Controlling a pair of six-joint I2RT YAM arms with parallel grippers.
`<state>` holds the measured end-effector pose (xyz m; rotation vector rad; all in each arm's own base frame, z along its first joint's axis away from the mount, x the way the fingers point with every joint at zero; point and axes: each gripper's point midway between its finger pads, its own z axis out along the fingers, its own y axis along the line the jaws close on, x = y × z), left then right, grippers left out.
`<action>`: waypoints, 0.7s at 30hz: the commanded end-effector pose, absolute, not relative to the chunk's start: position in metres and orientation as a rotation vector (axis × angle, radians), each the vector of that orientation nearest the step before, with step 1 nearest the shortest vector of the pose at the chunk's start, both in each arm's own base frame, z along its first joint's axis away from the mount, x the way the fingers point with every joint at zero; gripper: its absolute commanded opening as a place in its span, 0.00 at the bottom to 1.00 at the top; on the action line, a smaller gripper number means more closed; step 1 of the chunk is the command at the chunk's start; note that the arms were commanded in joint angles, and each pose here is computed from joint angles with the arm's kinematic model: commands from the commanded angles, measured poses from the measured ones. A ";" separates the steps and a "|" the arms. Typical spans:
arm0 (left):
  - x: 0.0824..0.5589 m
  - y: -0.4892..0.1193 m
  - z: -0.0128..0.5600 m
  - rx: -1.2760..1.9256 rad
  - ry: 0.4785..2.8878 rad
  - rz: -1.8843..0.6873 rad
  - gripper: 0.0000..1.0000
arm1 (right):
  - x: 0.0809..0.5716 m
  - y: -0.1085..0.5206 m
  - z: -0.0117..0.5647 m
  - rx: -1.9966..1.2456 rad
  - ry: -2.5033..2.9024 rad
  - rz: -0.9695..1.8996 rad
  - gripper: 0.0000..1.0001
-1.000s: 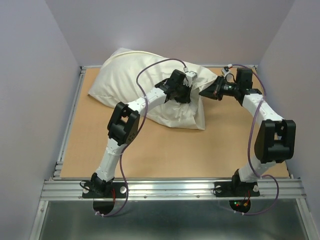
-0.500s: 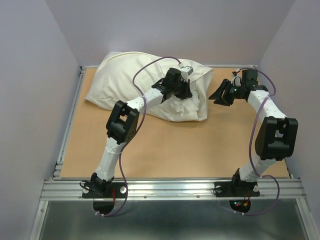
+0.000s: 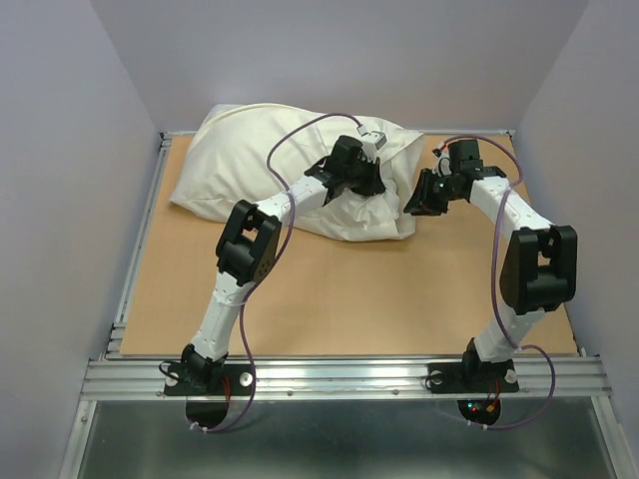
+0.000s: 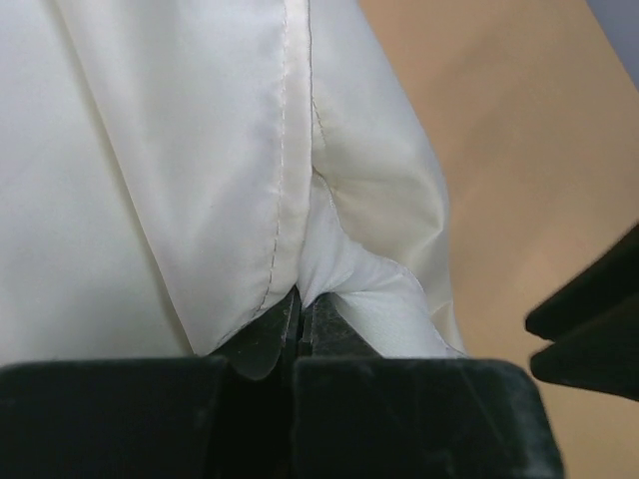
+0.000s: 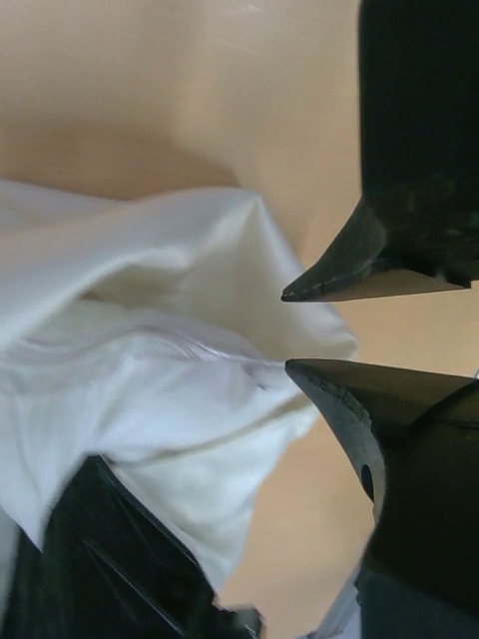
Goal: Put the pillow into the pillowcase
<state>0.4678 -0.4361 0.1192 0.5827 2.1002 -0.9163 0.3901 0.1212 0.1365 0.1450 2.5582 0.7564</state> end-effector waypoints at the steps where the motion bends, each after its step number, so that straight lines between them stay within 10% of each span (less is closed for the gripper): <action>1: 0.468 -0.436 0.141 0.563 2.052 -0.934 0.00 | 0.443 0.110 0.139 0.166 2.459 0.635 0.36; 15: 0.466 -0.430 0.137 0.558 2.059 -0.929 0.00 | 0.496 0.139 0.077 0.219 2.522 0.537 0.59; 19: 0.472 -0.424 0.134 0.543 2.065 -0.921 0.00 | 0.492 0.128 0.053 0.241 2.570 0.442 0.42; 21: 0.473 -0.422 0.132 0.538 2.070 -0.917 0.00 | 0.490 0.127 0.052 0.224 2.577 0.428 0.15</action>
